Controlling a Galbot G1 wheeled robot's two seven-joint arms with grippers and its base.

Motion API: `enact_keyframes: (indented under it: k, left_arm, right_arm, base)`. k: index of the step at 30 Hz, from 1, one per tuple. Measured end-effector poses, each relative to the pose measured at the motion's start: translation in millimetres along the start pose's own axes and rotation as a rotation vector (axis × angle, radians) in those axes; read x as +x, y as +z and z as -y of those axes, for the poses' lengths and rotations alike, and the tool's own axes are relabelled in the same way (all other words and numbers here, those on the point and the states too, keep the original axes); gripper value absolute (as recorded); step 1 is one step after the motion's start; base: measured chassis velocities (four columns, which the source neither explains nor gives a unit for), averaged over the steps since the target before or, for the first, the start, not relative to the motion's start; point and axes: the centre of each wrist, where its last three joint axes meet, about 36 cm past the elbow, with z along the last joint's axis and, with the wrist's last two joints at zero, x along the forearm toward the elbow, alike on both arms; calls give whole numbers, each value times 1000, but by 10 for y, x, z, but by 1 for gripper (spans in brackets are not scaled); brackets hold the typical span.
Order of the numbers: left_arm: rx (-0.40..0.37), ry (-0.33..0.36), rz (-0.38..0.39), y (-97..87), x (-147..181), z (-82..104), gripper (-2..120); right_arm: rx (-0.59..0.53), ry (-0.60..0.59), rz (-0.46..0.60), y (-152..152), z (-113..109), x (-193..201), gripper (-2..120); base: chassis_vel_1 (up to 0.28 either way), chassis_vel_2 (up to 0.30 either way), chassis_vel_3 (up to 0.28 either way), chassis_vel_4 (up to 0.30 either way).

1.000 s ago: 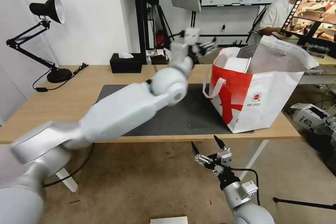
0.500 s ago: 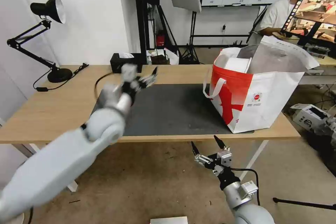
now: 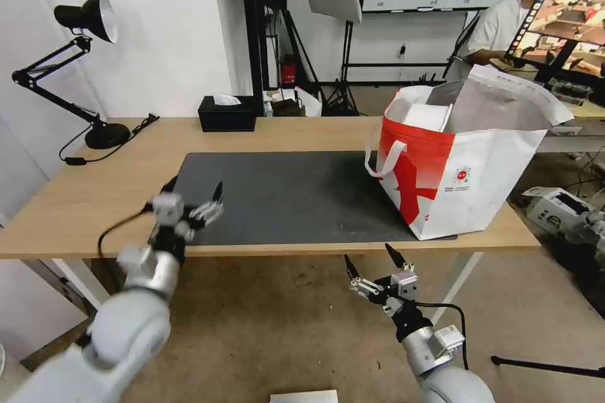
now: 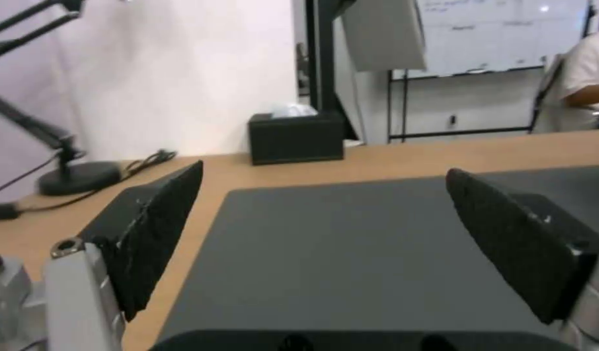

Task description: Pick up the trash from the table and place it into the takeout bag.

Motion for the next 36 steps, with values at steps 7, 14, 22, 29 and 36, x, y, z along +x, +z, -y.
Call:
enact_keyframes:
  k: [7, 14, 22, 29, 36]
  left_arm:
    - [1, -64, -32, 222, 359, 25, 100]
    - [-1, -85, -58, 344, 615, 119, 100]
    - [-13, -77, -61, 425, 705, 164, 100]
    - [-20, -67, -58, 438, 683, 128, 100]
    - [-20, -68, -61, 435, 674, 125, 100]
  right_arm:
    - [0, 0, 0, 0, 0, 0, 100]
    - [0, 0, 0, 0, 0, 0, 100]
    - [0, 0, 0, 0, 0, 0, 100]
    - [0, 0, 0, 0, 0, 0, 100]
    - [0, 0, 0, 0, 0, 0, 100]
  base:
    - [0, 0, 0, 0]
    - [0, 0, 0, 0]
    - [0, 0, 0, 0]
    - [0, 0, 0, 0]
    - [0, 0, 0, 0]
